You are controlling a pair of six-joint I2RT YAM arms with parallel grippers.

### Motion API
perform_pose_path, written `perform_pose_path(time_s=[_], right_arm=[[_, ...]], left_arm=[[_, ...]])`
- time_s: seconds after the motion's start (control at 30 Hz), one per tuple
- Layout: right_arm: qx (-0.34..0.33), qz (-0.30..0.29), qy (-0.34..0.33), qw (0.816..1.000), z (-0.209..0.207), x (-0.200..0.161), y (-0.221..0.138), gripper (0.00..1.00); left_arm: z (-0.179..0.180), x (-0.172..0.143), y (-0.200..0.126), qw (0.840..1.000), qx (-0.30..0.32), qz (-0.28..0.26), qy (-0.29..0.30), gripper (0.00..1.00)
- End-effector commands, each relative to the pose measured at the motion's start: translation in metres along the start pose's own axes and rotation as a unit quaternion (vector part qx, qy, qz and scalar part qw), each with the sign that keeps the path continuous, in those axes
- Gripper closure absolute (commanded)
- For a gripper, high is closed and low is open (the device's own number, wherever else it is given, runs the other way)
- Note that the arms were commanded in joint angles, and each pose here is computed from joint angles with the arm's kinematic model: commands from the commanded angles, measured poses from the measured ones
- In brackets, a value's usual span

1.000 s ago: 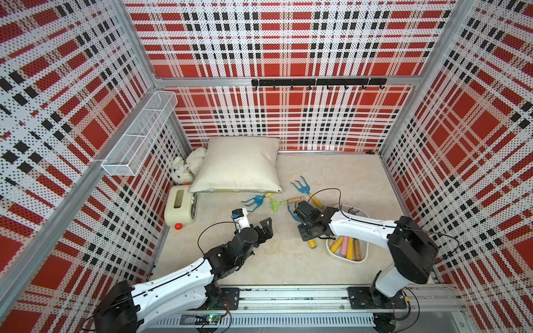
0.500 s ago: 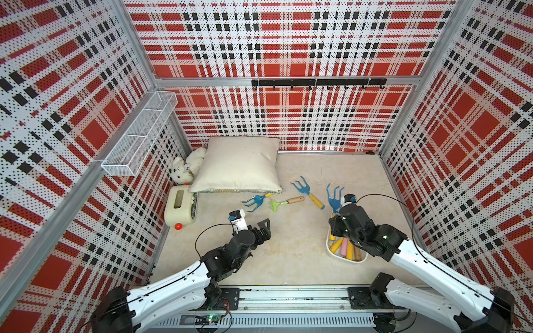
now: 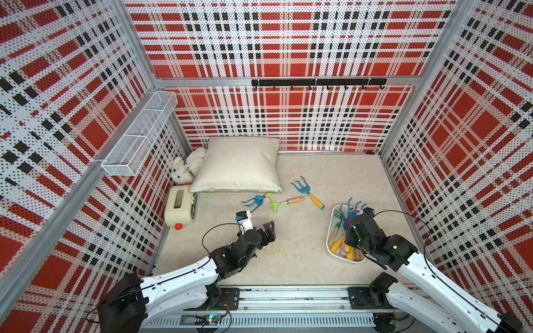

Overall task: Put the rake into the storage box
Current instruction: Place the rake in the storage box.

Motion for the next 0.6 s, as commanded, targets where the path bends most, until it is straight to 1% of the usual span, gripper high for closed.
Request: perform_pose_path(time_s=[0.0, 0.07, 0.1, 0.17, 0.23, 0.27, 0.3, 0.37, 0.47, 0.57], right_arm=[[-0.007, -0.004, 0.004, 1.000, -0.002, 0.003, 0.003, 0.99], [-0.014, -0.007, 0.005, 1.000, -0.004, 0.004, 0.005, 0.94], [-0.019, -0.007, 0.007, 1.000, -0.005, 0.004, 0.007, 0.89], [-0.025, -0.004, 0.011, 1.000, -0.007, 0.004, 0.008, 0.65], [-0.026, -0.009, 0.013, 1.000, -0.008, 0.006, 0.007, 0.35], [-0.024, -0.012, 0.013, 1.000, -0.008, 0.006, 0.006, 0.30], [-0.023, -0.015, 0.014, 1.000, -0.008, 0.007, 0.005, 0.29], [-0.022, -0.022, 0.015, 0.999, -0.008, 0.008, 0.004, 0.23], [-0.012, -0.027, 0.011, 1.000, -0.005, 0.013, -0.001, 0.23], [0.012, -0.036, -0.005, 0.999, 0.002, 0.018, -0.004, 0.23]], left_arm=[[-0.017, 0.004, -0.003, 1.000, -0.024, -0.008, -0.009, 0.00], [-0.016, 0.002, -0.002, 1.000, -0.025, -0.008, -0.009, 0.00], [-0.015, 0.002, -0.002, 1.000, -0.023, -0.007, -0.009, 0.00], [-0.014, 0.001, -0.002, 1.000, -0.020, -0.005, -0.009, 0.00], [-0.014, 0.002, -0.004, 1.000, -0.020, -0.007, -0.012, 0.00], [-0.013, 0.002, -0.004, 1.000, -0.021, -0.008, -0.012, 0.00], [-0.013, 0.002, -0.004, 1.000, -0.022, -0.010, -0.011, 0.00], [-0.011, 0.003, -0.004, 1.000, -0.018, -0.011, -0.009, 0.00], [-0.012, 0.004, -0.005, 1.000, -0.017, -0.012, -0.011, 0.00], [-0.011, 0.005, -0.004, 1.000, -0.017, -0.018, -0.010, 0.00]])
Point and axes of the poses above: each gripper's point midway between its finger pads, its own y axis out along the fingers, its own z axis along the line the jaws close on, x = y × z, the point moved 5 cm from there along -y, back along the fingers, and after that the axes turned 11 degrees about -y, right-handed, at the moved point
